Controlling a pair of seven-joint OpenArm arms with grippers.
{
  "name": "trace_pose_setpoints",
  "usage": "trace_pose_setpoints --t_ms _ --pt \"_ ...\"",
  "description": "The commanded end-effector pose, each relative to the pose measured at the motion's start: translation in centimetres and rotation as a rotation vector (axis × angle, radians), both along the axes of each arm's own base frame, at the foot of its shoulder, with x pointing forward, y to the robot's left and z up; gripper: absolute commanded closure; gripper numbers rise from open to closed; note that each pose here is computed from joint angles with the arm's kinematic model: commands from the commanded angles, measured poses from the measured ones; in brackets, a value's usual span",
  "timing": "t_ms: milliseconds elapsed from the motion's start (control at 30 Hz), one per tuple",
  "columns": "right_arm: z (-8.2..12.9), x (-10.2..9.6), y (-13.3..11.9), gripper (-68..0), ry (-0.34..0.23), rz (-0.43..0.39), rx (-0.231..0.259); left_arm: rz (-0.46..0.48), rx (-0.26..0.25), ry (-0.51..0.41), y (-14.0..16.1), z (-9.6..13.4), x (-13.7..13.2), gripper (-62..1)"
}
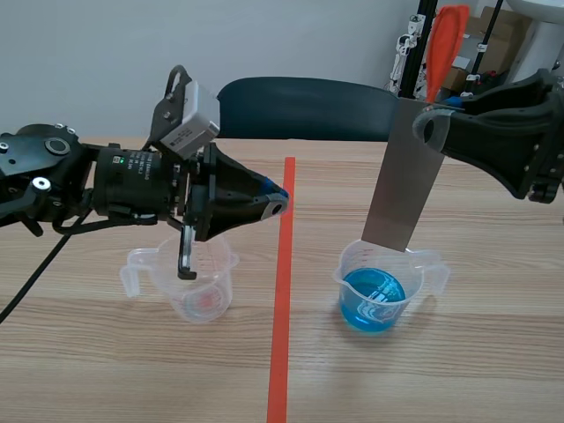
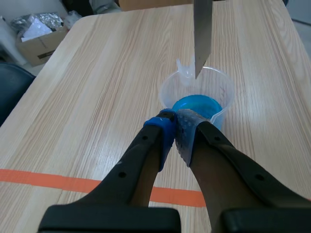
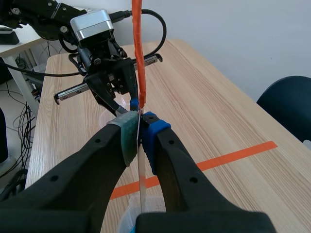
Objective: Do the redox reaction experiment. lower the plate into the blue solution
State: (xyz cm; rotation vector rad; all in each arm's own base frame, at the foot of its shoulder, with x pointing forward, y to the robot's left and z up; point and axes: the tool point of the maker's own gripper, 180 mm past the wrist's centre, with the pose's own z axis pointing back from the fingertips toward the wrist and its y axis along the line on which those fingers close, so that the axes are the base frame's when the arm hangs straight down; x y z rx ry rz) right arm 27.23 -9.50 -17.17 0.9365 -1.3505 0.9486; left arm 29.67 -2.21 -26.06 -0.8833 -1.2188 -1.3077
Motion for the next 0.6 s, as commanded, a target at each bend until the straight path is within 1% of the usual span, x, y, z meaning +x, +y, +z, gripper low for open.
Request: trace_pose_setpoints --t_ms 0,100,167,267,567 --pt "1.4 0.5 -0.2 -0.6 -0.028 -0.005 0.034 0.013 -0.017 0.008 0.8 0.5 0.1 -2.7" --pt "1.3 0.4 -0.2 -0.6 -0.027 -0.004 0.026 0.036 0.013 0.026 2.4 -0.4 -0.1 -2.7" --pt "1.2 0.4 -0.2 -0.6 -0.026 -0.004 0.022 0.051 0.016 0.040 3.7 -0.8 -0.4 -2.7" --pt "1.2 0.4 -0.2 -0.6 -0.026 -0.004 0.022 0.074 0.005 0.068 5.8 -1.2 -1.3 -2.7" --pt "0.9 0.4 -0.2 -0.6 -0.023 -0.001 0.005 0.199 -0.023 0.148 12.3 -2.3 -3.7 -2.7"
